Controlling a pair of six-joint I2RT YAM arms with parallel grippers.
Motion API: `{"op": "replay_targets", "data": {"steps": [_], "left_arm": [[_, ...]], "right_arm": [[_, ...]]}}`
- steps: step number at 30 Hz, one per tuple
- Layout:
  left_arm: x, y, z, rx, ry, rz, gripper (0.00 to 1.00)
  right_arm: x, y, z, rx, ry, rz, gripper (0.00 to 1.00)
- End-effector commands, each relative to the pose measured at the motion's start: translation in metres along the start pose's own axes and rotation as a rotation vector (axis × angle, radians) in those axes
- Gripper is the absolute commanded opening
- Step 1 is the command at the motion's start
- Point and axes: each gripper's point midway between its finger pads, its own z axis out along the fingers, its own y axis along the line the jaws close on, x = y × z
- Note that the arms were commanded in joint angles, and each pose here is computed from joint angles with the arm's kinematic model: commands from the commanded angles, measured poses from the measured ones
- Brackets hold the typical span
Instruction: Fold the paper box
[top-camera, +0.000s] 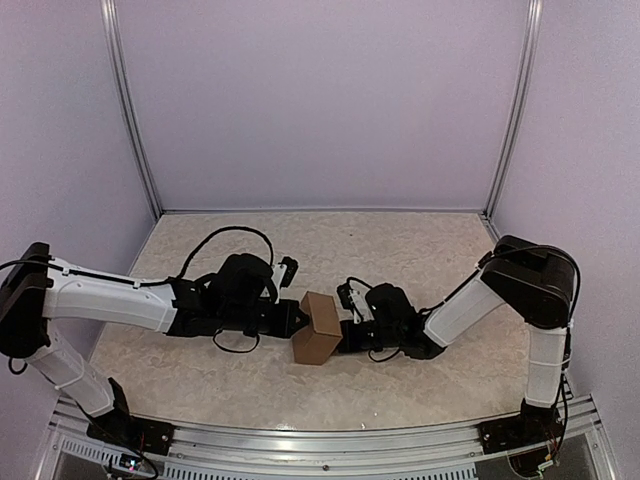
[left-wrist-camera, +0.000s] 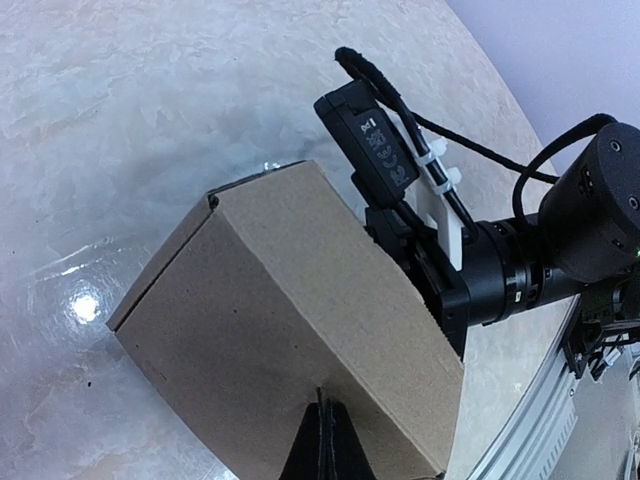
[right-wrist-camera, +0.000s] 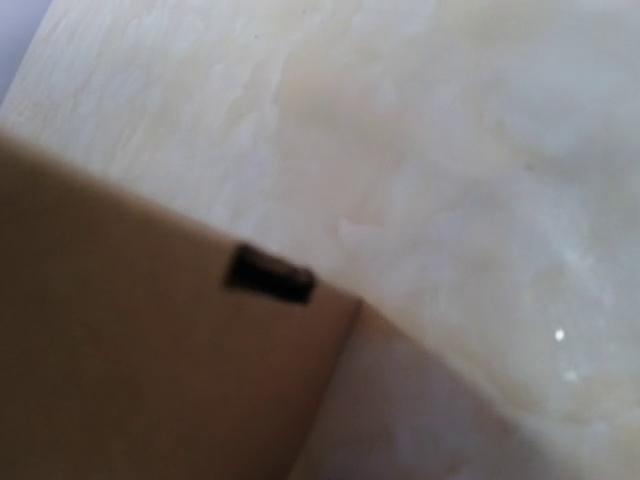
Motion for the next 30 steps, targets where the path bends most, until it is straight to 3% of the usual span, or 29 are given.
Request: {"op": "replay_targets", "data": {"steps": [1, 18, 30], "left_arm": [[0.002, -0.017, -0.005, 0.049, 0.008, 0.013, 0.00], [-0.003, -0.026, 0.004, 0.064, 0.027, 0.029, 0.00], [-0.001, -0.027, 0.015, 0.064, 0.050, 0.027, 0.00]], "right_arm": [[0.021, -0.024, 0.006, 0.123, 0.072, -0.035, 0.00], [0.008, -0.083, -0.046, 0.548, 0.090, -0.270, 0.00], [-0.014, -0.096, -0.082, 0.735, 0.062, -0.390, 0.00]]}}
